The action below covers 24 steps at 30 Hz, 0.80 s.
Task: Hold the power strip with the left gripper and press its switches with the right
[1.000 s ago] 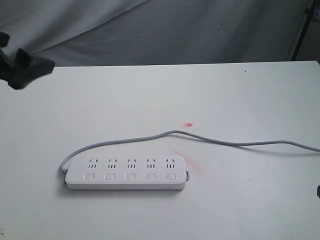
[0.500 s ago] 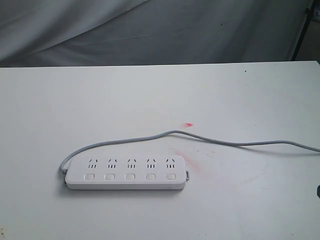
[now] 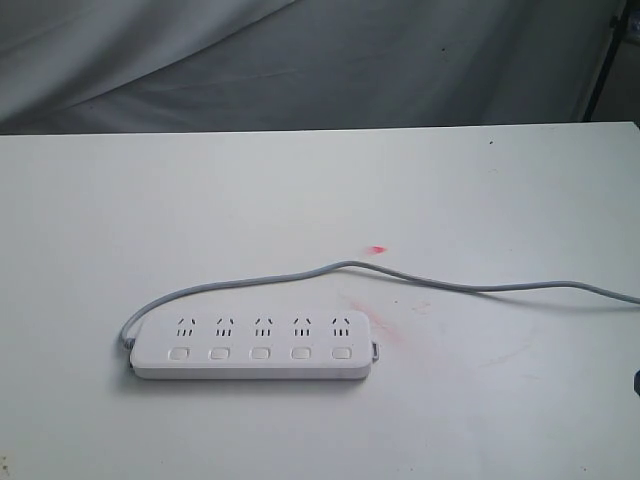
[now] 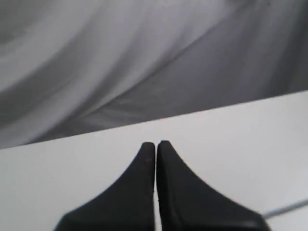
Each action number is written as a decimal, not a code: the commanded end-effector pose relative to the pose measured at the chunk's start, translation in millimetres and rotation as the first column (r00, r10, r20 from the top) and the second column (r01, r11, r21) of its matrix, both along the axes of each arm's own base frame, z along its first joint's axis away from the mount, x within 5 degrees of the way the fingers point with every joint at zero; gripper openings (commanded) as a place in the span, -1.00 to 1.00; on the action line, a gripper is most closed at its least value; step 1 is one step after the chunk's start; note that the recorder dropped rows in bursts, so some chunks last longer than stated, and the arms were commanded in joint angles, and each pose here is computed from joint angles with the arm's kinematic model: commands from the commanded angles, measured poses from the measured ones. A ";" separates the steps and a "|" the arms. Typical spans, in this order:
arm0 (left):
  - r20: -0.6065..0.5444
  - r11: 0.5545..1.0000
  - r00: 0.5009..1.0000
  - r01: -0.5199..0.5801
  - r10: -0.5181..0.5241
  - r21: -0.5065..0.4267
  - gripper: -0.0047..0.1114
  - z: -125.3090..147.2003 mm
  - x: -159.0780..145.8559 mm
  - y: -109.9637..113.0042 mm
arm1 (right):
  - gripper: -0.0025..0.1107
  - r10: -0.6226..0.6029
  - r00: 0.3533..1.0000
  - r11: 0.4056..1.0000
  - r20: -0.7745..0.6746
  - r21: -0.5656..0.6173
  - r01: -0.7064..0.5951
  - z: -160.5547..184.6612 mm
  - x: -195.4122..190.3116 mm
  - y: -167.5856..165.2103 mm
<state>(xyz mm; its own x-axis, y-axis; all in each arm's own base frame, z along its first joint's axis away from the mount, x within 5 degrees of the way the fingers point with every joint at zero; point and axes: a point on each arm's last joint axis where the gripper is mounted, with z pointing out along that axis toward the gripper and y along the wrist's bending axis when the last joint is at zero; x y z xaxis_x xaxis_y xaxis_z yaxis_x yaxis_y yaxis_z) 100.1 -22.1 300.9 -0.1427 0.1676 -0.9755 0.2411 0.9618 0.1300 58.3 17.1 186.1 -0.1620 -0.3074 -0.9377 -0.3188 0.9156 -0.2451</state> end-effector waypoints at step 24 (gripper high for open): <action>-0.014 0.997 0.997 -0.077 0.076 -0.004 -0.88 -113.0 -46.1 12.8 | -0.96 -0.010 1.000 1.000 0.001 0.006 0.010 -0.4 0.1 -0.5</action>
<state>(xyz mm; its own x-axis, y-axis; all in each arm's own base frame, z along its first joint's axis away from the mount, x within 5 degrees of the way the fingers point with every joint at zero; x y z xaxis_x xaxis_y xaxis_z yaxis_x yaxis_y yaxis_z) 54.7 -9.3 191.5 -0.1411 0.1522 -0.9782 0.1662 0.9777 0.1281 58.3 17.1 186.1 -0.1621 -0.3069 -0.9378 -0.3189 0.9157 -0.2446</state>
